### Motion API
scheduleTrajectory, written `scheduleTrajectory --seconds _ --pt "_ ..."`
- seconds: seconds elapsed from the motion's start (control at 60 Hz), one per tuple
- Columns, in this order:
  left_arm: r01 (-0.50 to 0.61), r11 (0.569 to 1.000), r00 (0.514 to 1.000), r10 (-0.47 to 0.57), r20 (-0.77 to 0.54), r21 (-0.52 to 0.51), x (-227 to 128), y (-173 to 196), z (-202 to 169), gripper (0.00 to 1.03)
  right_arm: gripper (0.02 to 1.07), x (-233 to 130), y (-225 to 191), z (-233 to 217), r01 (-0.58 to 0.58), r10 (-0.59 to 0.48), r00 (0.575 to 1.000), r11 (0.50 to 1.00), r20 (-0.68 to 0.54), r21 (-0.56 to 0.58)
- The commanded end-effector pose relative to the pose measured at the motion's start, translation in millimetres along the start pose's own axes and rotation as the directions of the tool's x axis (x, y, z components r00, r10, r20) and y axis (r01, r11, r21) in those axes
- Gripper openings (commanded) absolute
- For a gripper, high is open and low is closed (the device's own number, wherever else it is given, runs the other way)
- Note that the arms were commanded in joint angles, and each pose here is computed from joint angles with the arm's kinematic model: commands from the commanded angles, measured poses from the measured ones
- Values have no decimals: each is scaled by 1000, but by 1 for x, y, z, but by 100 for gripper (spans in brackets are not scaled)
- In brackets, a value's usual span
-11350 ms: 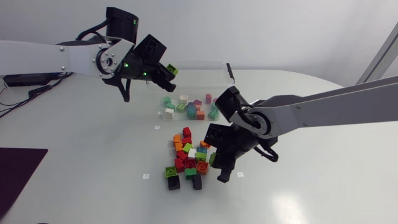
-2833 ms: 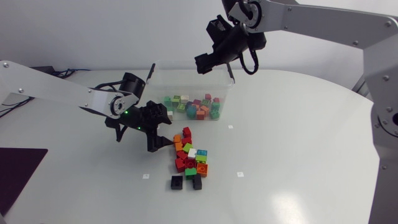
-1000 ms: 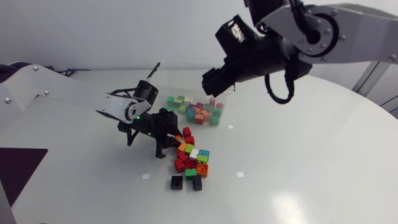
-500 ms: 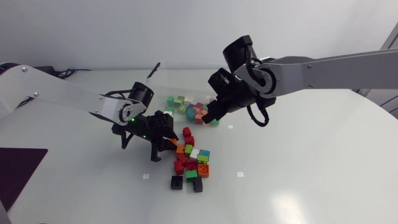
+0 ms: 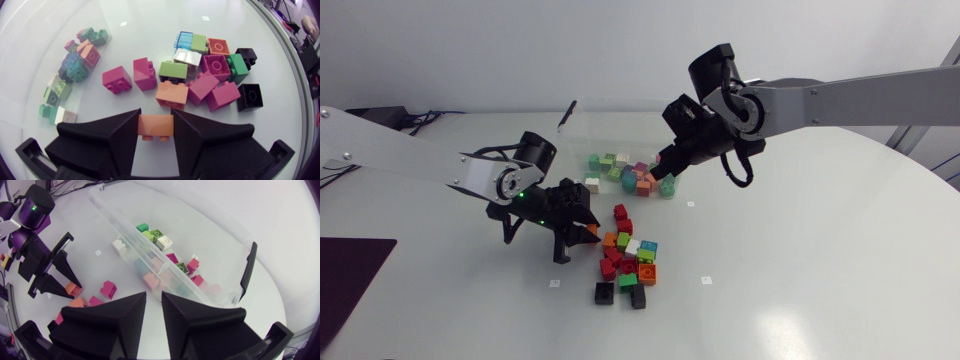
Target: Place the duplo bricks in the container
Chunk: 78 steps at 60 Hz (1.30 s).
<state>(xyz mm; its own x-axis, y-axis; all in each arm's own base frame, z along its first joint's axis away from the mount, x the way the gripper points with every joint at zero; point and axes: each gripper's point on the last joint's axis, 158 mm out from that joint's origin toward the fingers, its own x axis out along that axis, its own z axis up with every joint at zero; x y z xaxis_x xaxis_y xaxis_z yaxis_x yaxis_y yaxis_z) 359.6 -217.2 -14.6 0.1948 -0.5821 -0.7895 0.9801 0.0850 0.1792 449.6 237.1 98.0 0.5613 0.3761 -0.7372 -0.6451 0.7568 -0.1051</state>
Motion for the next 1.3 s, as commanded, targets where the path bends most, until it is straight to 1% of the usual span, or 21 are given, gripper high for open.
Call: scheduleTrajectory --seconds 0.0,0.133,0.233,0.25,0.317,0.35,0.367,0.433,0.483,0.667,0.733,0.767,0.883,0.967,1.117,1.183,1.233,1.283 --pt "6 1000 1000 -6 5 23 -6 -8 3 16 30 4 -9 9 12 -12 1000 1000 22 -12" --pt "7 1000 1000 -7 7 27 -8 -12 6 16 31 7 -6 3 1 -1 1000 1000 8 -12" --pt "-4 1000 1000 3 11 24 -13 -12 8 16 32 2 25 -4 -42 42 999 998 -10 -39" --pt "-7 1000 1000 7 13 23 -14 -11 9 16 33 1 30 -4 -48 48 999 998 -10 -44" --pt "-23 1000 1000 22 18 21 -21 -10 11 16 45 -4 50 -8 -76 75 997 995 -23 -57" --pt "-35 999 999 35 23 17 -26 -8 13 16 55 -5 62 -13 -94 92 995 994 -48 -58" --pt "-42 999 999 42 26 14 -28 -7 14 16 58 -5 65 -15 -101 97 994 993 -58 -59" --pt "-80 997 996 80 40 -3 -38 -1 17 16 63 -4 77 -20 -113 108 991 992 -83 -56" --pt "-107 994 993 107 49 -15 -44 4 19 16 63 -1 84 -23 -121 115 988 991 -103 -50" --pt "-197 977 975 203 89 -76 -64 17 25 16 63 24 92 -35 -108 103 981 994 -161 -22" --pt "-241 964 961 253 110 -110 -75 25 30 16 64 32 95 -40 -108 105 978 994 -180 -7" --pt "-261 957 954 276 118 -129 -82 30 31 16 67 35 97 -40 -110 108 977 994 -183 -1" --pt "-295 938 937 321 135 -181 -97 37 36 16 72 44 107 -44 -120 121 970 993 -210 19" --pt "-339 913 910 379 167 -225 -113 46 45 16 72 55 113 -48 -110 113 965 994 -236 25" --pt "-384 878 875 445 189 -286 -134 62 50 16 72 71 116 -53 -98 105 953 994 -284 40" --pt "-404 863 862 470 190 -304 -143 67 48 16 72 76 116 -54 -95 106 948 994 -299 52" --pt "-412 857 855 481 194 -311 -147 69 49 16 75 80 116 -56 -90 105 946 994 -308 62" --pt "-425 849 846 496 196 -314 -153 72 49 16 75 82 117 -56 -90 106 942 994 -318 64"
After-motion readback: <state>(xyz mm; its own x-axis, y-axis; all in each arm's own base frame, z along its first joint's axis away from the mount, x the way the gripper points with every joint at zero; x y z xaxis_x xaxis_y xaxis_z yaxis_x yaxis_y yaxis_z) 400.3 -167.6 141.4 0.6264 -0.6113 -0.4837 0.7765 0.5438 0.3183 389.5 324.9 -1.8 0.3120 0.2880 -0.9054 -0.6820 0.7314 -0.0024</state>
